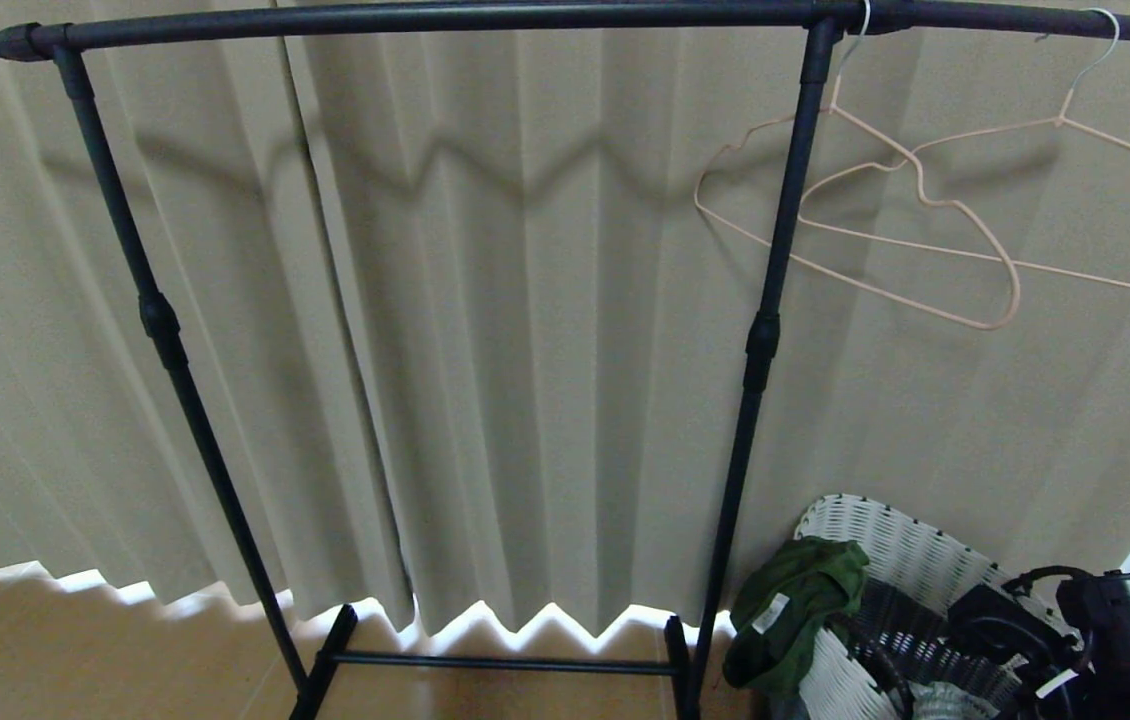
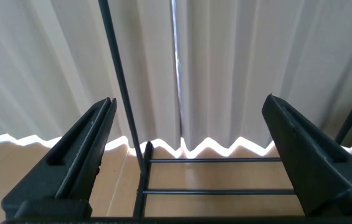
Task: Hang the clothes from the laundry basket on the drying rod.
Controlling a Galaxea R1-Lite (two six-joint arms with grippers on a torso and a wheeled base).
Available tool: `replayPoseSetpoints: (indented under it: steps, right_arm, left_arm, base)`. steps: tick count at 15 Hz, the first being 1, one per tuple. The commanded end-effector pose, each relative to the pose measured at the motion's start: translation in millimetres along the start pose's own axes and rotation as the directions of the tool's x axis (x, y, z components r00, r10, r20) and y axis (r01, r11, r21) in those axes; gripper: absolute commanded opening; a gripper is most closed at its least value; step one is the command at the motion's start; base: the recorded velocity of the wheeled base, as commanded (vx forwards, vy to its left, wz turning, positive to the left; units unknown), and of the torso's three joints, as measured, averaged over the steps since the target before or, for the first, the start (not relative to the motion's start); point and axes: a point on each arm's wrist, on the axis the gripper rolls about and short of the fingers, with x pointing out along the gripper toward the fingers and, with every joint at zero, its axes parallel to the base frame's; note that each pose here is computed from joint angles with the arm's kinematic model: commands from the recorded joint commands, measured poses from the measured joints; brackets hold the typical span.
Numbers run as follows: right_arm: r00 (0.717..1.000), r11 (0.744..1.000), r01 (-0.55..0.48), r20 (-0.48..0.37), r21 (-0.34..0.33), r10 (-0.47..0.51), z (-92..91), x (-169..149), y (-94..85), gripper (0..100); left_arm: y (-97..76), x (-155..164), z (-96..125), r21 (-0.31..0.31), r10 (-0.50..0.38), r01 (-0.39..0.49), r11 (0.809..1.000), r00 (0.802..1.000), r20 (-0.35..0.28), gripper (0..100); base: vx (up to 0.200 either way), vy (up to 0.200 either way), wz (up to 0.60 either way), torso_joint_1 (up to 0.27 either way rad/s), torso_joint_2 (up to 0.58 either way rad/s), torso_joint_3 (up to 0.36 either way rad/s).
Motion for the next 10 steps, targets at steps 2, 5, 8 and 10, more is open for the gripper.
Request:
replayPoseSetpoints:
  steps: [2, 5, 8, 10]
  right_arm:
    - [0.999, 1.000, 0.001, -0.040, 0.020, 0.000, 0.8, 11.0, -5.4, 100]
    - [0.999, 1.000, 0.003, -0.037, 0.020, -0.002, 1.1, 10.7, -5.5, 0]
    - [1.000, 1.000, 0.019, -0.003, 0.024, -0.019, 4.3, 10.9, -6.7, 0]
    - [1.000, 0.999, 0.021, 0.004, 0.026, -0.021, 3.2, 8.2, -6.5, 0]
  left_arm:
    - [0.0, 0.0, 0.1, 0.000, 0.000, 0.000, 1.000, 1.000, 0.002, 100]
    - [0.0, 0.0, 0.1, 0.000, -0.001, 0.001, 1.000, 1.000, 0.002, 100]
    - [0.0, 0.0, 0.0, 0.000, -0.001, 0.001, 1.000, 1.000, 0.000, 100]
    - [0.0, 0.0, 0.0, 0.000, 0.000, 0.000, 1.000, 1.000, 0.000, 100]
  base:
    - [0.000, 0.000, 0.00, 0.000, 0.00, 0.000]
    - [0.000, 0.000, 0.00, 0.000, 0.00, 0.000]
    - [0.000, 0.000, 0.00, 0.000, 0.00, 0.000]
    - [0.000, 0.000, 0.00, 0.000, 0.00, 0.000]
